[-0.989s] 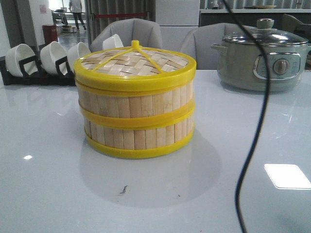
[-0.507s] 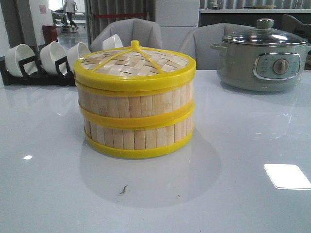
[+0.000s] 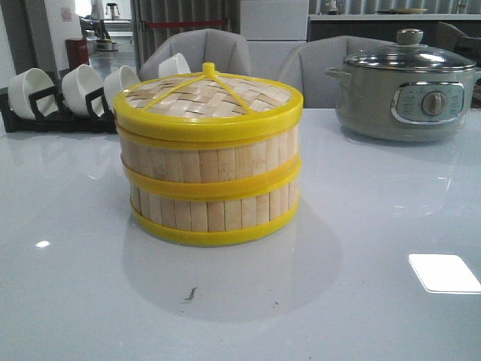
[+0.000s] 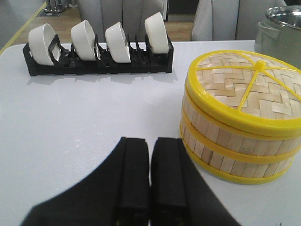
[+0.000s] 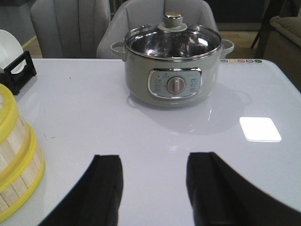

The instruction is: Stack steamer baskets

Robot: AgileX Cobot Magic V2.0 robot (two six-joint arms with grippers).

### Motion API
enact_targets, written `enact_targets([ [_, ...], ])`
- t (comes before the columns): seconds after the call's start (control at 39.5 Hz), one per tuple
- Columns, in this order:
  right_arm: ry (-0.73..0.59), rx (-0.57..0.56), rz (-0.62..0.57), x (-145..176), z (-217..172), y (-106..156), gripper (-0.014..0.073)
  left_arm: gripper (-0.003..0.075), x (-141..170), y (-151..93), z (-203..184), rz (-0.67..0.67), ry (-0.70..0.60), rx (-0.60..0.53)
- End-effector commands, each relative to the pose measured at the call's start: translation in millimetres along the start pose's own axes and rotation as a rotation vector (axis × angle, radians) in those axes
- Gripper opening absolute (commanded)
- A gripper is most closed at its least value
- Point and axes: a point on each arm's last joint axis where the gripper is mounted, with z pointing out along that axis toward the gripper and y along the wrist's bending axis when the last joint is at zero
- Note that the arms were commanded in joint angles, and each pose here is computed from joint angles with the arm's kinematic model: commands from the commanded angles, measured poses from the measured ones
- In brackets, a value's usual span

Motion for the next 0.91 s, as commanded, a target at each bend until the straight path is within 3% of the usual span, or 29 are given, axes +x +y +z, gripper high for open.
enact_targets([
  [0.0, -0.169, -0.001, -0.017, -6, -9, -1, 0.0435, 0.0087, -17, -2, -2, -0.012, -0.103, 0.022],
  [0.23, -0.196, -0.001, -0.017, 25, -18, -3, 0.0435, 0.0087, -17, -2, -2, -0.012, -0.103, 0.022],
  [0.41, -0.285, -0.009, -0.018, 24, -29, -3, 0.0420, 0.0087, -17, -2, -2, -0.012, -0.103, 0.022],
  [0.51, -0.287, -0.008, -0.018, 24, -31, -3, 0.0329, 0.0087, -17, -2, -2, -0.012, -0.103, 0.022],
  [0.66, -0.282, -0.008, -0.018, 24, -31, -3, 0.0051, 0.0087, -17, -2, -2, -0.012, -0.103, 0.022],
  [0.89, -0.283, -0.008, -0.017, 24, -31, -3, 0.0056, 0.0087, -17, -2, -2, -0.012, -0.103, 0.022],
])
